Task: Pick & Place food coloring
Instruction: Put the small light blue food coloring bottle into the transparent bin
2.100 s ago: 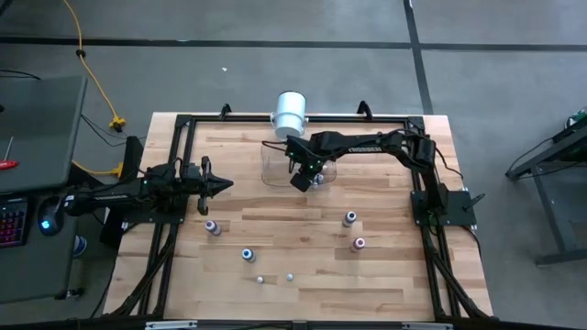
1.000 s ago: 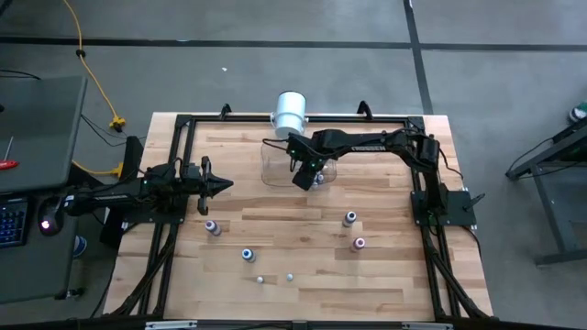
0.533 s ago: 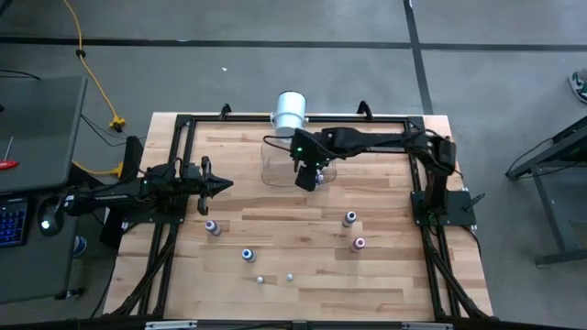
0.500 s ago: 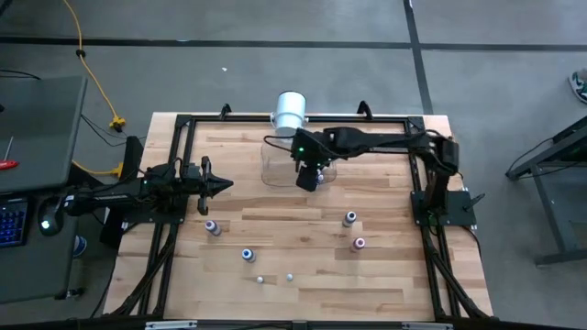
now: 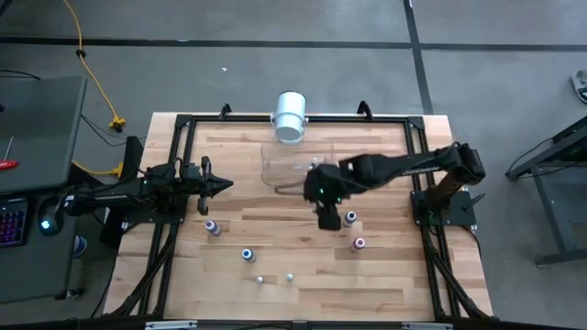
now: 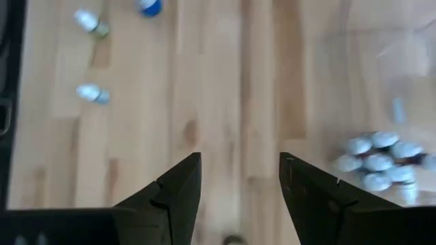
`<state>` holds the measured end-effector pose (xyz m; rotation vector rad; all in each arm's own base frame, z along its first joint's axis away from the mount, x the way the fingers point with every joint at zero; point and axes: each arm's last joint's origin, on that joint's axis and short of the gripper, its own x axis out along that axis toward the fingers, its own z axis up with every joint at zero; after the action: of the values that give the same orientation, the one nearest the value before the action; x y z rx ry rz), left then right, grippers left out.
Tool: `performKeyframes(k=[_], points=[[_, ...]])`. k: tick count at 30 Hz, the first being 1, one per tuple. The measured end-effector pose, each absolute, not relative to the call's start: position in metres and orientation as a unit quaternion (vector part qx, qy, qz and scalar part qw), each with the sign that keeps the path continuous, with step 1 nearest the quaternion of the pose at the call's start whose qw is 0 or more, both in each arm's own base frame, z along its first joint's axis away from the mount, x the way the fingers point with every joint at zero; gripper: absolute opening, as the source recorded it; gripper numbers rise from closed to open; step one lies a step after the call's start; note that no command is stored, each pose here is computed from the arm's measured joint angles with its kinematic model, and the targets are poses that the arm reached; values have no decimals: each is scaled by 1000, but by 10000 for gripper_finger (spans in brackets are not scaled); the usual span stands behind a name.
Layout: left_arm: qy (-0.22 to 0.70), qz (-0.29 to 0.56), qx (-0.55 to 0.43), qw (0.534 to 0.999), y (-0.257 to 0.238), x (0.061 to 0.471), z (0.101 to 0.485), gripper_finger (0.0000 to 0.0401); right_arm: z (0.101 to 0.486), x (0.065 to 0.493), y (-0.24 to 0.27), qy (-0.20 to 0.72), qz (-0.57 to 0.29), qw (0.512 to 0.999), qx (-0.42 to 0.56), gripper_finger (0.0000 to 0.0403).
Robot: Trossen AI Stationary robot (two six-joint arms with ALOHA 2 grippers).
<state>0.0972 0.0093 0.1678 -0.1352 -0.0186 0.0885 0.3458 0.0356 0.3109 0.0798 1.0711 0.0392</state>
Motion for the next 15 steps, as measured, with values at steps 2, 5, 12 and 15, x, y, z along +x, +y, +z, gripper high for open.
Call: performKeyframes(k=[2, 5, 12, 15], points=[[-9, 44, -68, 997, 9, 97, 168, 1, 308, 341, 46, 516, 20, 855, 40, 186], [-9, 44, -68, 997, 9, 97, 168, 1, 297, 333, 56, 530, -5, 847, 47, 186], [-9, 44, -68, 997, 9, 97, 168, 1, 286, 341, 73, 507, -55, 854, 104, 186], [-9, 44, -68, 997, 9, 97, 168, 1, 278, 353, 82, 499, -48, 854, 137, 186]])
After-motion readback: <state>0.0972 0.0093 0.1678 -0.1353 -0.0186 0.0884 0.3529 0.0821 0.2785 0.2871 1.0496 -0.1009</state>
